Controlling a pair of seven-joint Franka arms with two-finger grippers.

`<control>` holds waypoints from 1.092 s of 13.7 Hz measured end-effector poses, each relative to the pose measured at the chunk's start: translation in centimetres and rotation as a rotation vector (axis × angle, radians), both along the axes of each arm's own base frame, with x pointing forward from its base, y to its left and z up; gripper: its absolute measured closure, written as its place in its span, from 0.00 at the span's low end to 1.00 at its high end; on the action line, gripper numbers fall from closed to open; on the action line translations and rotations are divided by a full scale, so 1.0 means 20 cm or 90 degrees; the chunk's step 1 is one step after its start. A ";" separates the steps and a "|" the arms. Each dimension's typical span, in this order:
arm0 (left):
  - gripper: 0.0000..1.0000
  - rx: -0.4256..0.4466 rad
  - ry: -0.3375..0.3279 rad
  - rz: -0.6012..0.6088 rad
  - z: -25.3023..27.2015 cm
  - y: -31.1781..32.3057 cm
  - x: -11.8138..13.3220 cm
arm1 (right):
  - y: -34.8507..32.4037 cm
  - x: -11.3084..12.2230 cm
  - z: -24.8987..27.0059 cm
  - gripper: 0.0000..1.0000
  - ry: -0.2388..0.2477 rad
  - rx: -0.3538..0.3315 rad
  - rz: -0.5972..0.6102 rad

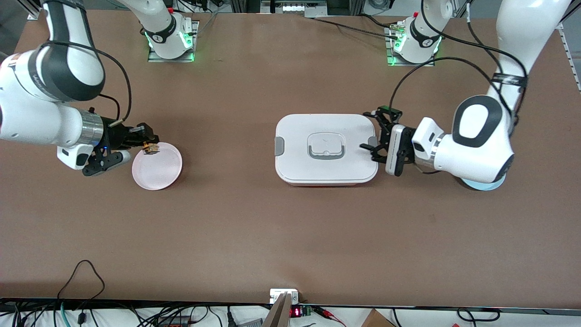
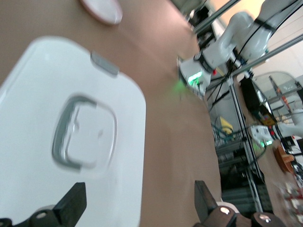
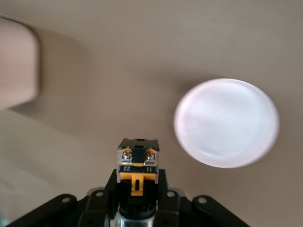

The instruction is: Transfer orange switch to right arm and place

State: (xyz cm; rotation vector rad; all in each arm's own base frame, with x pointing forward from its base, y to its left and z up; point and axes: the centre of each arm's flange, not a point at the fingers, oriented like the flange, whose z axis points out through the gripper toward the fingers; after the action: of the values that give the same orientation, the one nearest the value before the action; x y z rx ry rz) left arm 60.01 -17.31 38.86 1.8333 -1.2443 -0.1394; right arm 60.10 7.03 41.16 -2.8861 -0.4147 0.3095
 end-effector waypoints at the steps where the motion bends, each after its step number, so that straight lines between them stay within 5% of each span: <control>1: 0.00 0.082 0.024 -0.003 0.08 0.06 0.00 | -0.03 0.01 -0.09 0.66 -0.008 -0.037 -0.005; 5: 0.00 0.390 0.032 0.043 0.31 0.26 0.01 | -0.03 -0.06 -0.57 0.66 -0.038 -0.111 -0.056; 7: 0.00 0.507 0.003 0.123 0.44 0.33 0.04 | -0.03 -0.13 -0.74 0.66 -0.052 -0.116 -0.062; 10: 0.00 0.651 0.034 0.290 0.70 0.34 0.00 | -0.04 -0.19 -0.88 0.66 -0.058 -0.120 -0.066; 12: 0.00 0.715 0.009 0.392 0.88 0.40 0.00 | -0.05 -0.21 -0.94 0.66 -0.059 -0.123 -0.067; 15: 0.00 0.721 -0.056 0.524 1.04 0.60 0.02 | -0.05 -0.20 -1.02 0.66 -0.075 -0.126 -0.069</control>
State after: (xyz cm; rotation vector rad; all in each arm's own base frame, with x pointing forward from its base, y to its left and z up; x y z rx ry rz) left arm 60.51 -5.39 59.56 3.1986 -0.2988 -0.3432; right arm 56.12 5.97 20.85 -3.1167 -0.2577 0.1715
